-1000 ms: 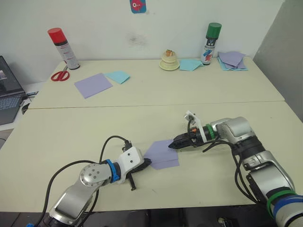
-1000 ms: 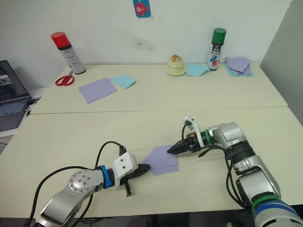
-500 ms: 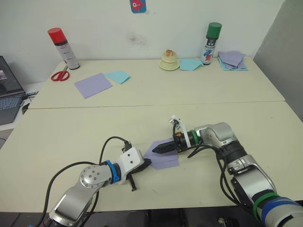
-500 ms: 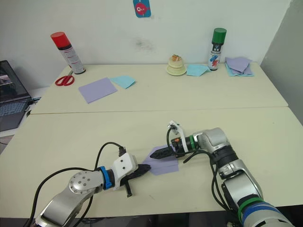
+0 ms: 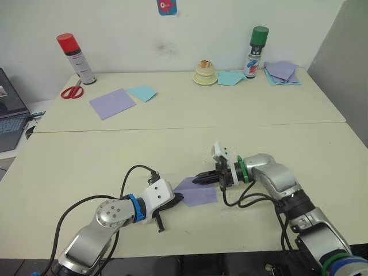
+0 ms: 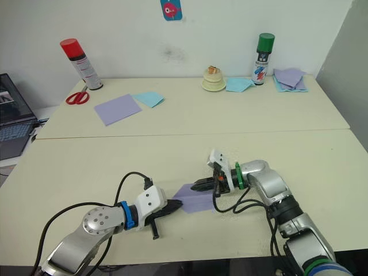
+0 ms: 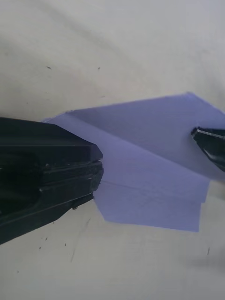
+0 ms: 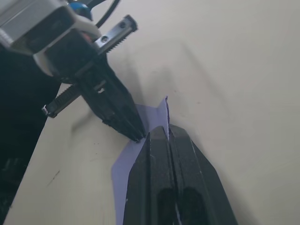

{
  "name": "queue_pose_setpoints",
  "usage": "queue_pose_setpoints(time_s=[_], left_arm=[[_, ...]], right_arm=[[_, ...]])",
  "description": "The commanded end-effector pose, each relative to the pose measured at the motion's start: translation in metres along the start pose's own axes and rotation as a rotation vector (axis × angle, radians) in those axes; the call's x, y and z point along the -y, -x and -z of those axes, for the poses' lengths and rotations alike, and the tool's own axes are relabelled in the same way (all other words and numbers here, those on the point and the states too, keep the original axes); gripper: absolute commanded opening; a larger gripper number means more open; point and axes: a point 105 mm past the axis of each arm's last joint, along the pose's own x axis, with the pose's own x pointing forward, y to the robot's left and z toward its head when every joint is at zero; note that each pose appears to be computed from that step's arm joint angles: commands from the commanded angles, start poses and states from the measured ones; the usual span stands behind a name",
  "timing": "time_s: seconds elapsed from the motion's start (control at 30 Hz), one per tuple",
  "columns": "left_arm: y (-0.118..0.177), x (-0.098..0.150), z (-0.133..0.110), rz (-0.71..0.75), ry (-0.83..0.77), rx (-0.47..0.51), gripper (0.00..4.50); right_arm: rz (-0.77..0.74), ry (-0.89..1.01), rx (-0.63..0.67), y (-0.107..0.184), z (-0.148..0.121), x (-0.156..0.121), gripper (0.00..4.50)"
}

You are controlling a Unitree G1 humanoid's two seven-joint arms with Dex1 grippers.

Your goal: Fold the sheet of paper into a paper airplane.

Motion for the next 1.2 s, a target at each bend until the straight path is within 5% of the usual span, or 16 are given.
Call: queue_pose_setpoints(time_s=[0.03,0.33,0.77,1.03,1.2], left_arm=[[0.006,0.004,0.030,0.014,0.057,-0.113,0.00],[0.011,0.004,0.028,0.014,0.077,-0.105,0.00],[0.024,0.001,0.018,0.056,0.145,-0.058,0.00],[0.058,-0.033,-0.058,0.092,0.342,0.229,0.00],[0.034,-0.033,-0.062,0.064,0.315,0.214,0.00]], right_arm=[[-0.019,0.288,0.017,0.000,-0.010,-0.009,0.02],[-0.048,0.605,-0.043,-0.001,0.020,-0.019,0.02],[-0.002,0.606,-0.110,-0.005,0.045,-0.017,0.02],[-0.016,0.571,-0.133,-0.005,0.050,-0.021,0.02],[-0.019,0.558,-0.134,-0.004,0.050,-0.022,0.02]])
